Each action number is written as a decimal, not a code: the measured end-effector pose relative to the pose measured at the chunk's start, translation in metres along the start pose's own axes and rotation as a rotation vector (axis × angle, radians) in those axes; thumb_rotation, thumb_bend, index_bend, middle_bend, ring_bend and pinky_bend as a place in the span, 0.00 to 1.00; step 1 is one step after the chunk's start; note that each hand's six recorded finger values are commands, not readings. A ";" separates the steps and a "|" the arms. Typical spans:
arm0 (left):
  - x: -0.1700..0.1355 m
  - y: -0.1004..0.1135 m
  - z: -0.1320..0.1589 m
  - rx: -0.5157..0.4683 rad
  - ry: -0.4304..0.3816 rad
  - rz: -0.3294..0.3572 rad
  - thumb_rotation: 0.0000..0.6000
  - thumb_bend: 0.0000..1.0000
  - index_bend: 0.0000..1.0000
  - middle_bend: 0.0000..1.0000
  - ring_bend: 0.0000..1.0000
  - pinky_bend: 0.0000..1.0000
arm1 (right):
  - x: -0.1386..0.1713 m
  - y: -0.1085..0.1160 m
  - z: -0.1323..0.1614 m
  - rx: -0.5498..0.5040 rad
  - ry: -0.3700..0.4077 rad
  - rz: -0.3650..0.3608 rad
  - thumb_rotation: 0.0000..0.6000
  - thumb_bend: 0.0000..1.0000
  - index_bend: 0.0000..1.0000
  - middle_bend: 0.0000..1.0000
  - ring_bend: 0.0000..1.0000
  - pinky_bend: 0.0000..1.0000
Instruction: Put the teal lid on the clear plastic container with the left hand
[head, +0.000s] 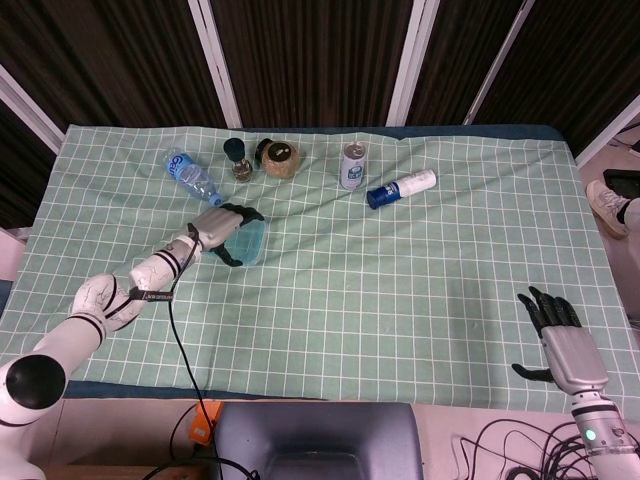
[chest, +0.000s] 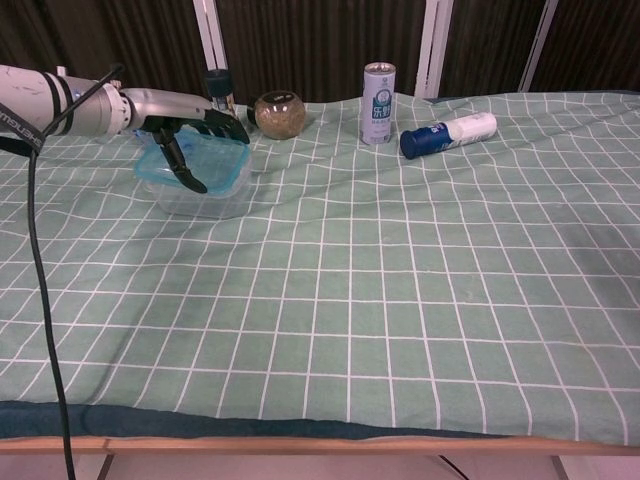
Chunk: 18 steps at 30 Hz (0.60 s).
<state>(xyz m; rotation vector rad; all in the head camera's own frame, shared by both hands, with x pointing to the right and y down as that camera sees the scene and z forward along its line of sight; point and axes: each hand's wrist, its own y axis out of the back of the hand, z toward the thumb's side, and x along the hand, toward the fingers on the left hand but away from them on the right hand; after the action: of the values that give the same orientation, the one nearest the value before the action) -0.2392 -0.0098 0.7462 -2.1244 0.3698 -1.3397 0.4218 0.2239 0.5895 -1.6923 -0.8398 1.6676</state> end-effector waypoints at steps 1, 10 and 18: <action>0.000 0.000 0.000 0.002 0.001 -0.002 1.00 0.25 0.32 0.57 0.56 0.60 | 0.000 0.000 0.000 -0.001 0.000 -0.001 1.00 0.20 0.00 0.00 0.00 0.00; 0.002 -0.003 0.001 0.003 0.008 -0.014 1.00 0.25 0.31 0.56 0.56 0.59 | 0.001 0.002 0.000 -0.004 0.007 -0.003 1.00 0.20 0.00 0.00 0.00 0.00; 0.003 0.000 0.004 0.008 0.006 -0.008 1.00 0.25 0.31 0.56 0.56 0.60 | 0.000 0.002 0.000 -0.004 0.006 -0.004 1.00 0.20 0.00 0.00 0.00 0.00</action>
<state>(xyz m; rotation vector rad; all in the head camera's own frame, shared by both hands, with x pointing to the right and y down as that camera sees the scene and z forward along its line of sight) -0.2345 -0.0101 0.7475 -2.1180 0.3583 -1.3504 0.4216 0.2230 0.5881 -1.6966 -0.8436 1.6589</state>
